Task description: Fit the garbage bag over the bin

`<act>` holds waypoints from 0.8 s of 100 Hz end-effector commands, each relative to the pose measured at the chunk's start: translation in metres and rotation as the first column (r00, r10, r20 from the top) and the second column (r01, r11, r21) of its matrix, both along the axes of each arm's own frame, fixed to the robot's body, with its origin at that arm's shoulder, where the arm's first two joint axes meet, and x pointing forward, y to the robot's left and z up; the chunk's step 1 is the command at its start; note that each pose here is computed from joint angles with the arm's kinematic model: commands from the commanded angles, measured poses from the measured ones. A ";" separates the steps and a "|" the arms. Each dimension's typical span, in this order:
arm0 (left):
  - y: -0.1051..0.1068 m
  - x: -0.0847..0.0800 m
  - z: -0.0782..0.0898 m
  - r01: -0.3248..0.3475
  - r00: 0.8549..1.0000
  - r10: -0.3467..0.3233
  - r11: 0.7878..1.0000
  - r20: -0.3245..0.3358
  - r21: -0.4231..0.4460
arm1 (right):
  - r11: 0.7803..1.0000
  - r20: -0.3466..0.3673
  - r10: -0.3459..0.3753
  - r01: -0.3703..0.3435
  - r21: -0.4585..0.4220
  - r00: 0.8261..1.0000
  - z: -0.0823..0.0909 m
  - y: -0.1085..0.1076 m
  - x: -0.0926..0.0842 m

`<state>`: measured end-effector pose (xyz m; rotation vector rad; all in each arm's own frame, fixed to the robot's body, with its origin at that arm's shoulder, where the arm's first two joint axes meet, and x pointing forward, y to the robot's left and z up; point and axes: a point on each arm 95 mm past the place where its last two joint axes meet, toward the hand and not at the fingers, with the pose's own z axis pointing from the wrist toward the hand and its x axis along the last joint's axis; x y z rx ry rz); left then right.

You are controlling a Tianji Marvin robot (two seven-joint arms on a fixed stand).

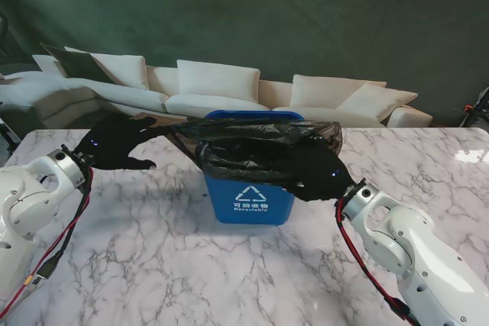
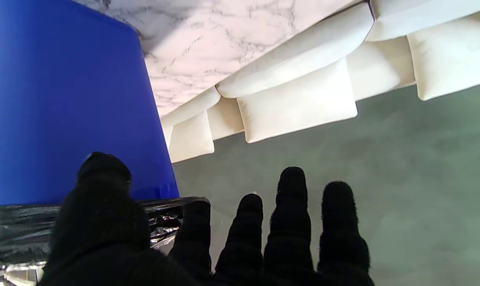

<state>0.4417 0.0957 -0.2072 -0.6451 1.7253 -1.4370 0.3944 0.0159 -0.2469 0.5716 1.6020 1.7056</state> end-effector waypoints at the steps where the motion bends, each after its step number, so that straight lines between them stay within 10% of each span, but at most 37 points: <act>1: 0.004 0.002 -0.011 -0.015 0.999 0.016 1.000 -0.041 0.020 | 1.000 -0.022 0.001 -0.001 -0.015 1.000 -0.008 -0.001 -0.002; 80: 0.025 -0.007 -0.013 -0.054 0.997 0.046 0.991 -0.066 -0.126 | 1.000 -0.019 -0.010 0.010 -0.017 1.000 -0.008 -0.002 0.000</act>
